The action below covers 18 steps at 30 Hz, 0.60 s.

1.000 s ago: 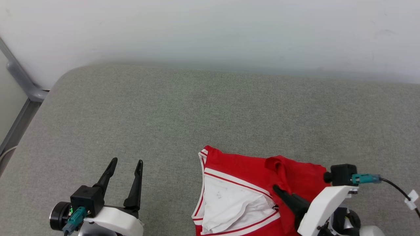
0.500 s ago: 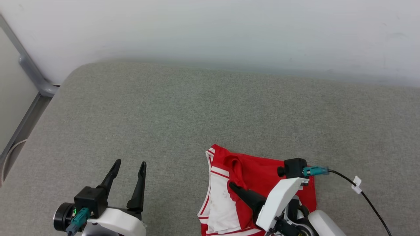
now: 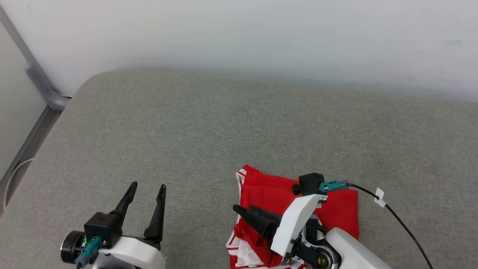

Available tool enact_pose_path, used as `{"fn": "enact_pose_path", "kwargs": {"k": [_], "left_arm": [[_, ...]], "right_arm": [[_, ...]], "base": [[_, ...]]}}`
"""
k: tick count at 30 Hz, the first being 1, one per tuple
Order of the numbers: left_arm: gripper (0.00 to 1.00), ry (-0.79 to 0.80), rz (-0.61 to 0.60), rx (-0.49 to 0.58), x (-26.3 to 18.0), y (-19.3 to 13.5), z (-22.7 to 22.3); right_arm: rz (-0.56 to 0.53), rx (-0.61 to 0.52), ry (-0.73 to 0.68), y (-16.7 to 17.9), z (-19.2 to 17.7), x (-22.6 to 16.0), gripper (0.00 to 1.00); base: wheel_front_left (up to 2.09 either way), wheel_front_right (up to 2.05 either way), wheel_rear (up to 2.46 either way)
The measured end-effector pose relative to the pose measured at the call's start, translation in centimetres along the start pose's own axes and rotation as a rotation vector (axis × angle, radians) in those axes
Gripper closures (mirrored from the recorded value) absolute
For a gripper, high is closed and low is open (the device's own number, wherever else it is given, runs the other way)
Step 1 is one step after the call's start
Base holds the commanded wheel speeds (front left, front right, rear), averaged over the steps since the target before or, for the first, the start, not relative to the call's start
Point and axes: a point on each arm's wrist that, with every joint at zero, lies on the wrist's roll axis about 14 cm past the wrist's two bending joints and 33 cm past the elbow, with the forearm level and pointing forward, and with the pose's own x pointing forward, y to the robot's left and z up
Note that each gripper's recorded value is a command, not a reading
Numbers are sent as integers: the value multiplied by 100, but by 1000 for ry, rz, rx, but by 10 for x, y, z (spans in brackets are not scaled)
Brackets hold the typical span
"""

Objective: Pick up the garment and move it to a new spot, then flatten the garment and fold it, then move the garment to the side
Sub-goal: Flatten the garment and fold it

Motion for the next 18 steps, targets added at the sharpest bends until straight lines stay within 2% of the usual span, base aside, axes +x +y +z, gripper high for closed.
{"fn": "enact_pose_path", "kwargs": {"k": [5, 10, 15, 18], "left_arm": [[0, -16, -21, -5, 4, -7, 4], [0, -45, -46, -17, 9, -18, 12], [0, -56, -84, -14, 13, -31, 14], [0, -68, -98, -16, 16, -36, 18]], "right_arm": [[-42, -113, -68, -5, 30, -1, 0], [-141, -475, -207, -13, 95, -16, 0], [-287, -839, -315, -39, 154, -63, 0], [-356, -926, -401, -48, 182, -95, 0]], "base": [[0, 0, 0], [0, 0, 0], [0, 0, 0], [0, 0, 0]]}}
